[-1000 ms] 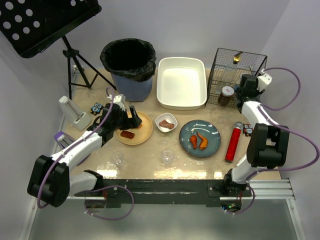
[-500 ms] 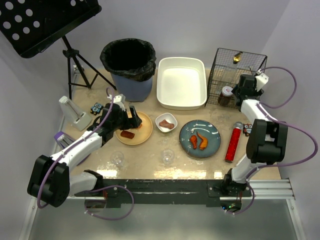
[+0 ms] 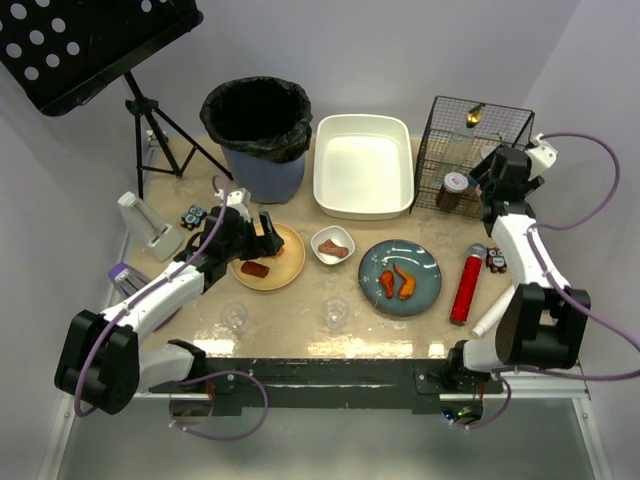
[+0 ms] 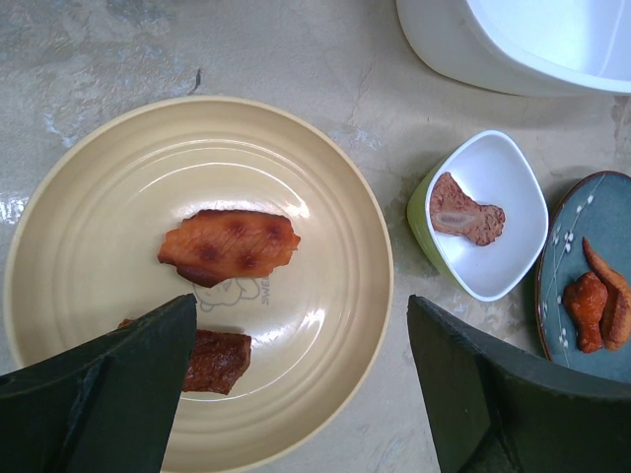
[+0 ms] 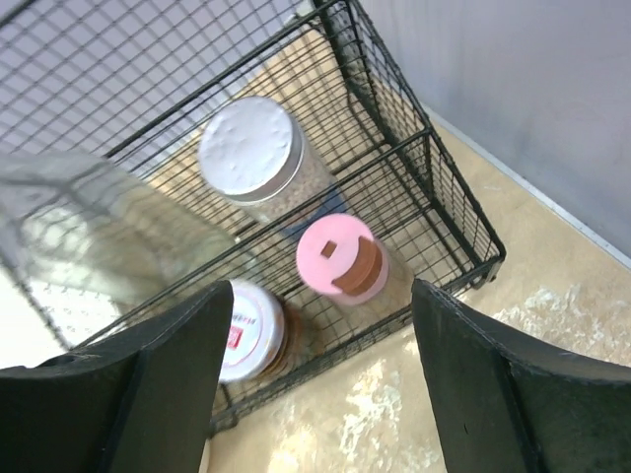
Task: Clear the kitchen counter
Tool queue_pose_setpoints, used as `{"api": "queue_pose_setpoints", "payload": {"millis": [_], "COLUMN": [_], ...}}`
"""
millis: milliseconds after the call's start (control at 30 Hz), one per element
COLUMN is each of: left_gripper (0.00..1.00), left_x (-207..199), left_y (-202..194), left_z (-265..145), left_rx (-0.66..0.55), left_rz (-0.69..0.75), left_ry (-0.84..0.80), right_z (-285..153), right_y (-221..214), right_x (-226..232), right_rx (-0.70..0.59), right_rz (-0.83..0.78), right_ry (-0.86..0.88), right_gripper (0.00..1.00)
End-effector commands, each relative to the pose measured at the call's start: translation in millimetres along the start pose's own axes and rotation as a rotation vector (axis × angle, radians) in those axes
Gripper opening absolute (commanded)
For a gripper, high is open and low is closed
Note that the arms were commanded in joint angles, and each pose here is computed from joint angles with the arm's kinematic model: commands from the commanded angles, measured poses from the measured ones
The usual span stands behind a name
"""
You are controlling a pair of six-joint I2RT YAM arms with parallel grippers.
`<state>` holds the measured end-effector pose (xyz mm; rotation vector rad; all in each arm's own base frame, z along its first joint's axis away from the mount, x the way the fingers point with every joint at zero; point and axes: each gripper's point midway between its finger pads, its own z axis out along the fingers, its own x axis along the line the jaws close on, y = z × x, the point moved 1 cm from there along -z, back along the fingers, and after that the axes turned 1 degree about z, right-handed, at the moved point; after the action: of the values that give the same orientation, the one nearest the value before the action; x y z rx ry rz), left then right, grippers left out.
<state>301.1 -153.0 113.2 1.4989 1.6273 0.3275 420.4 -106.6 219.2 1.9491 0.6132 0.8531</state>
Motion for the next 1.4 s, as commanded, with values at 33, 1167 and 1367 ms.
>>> {"api": "queue_pose_setpoints", "payload": {"millis": [33,1167,1367], "left_gripper": [0.92,0.91,0.92], "left_x": [-12.7,17.7,56.7], "left_y": [22.8,20.8,17.7], "left_z": [-1.2,0.9,-16.0], "left_rx": [-0.058,-0.016,-0.051], "left_rz": [0.018,-0.037,-0.141], "left_ry": [-0.032,0.138,0.290], "right_z": [-32.0,-176.8,-201.2], "right_y": [5.4,-161.0,-171.1], "right_x": [8.7,104.6,141.2], "right_rx": [0.012,0.425,0.458], "right_rz": [0.040,-0.134,-0.200], "right_ry": [0.126,0.744,0.836], "right_gripper": [0.78,0.74,0.73]}}
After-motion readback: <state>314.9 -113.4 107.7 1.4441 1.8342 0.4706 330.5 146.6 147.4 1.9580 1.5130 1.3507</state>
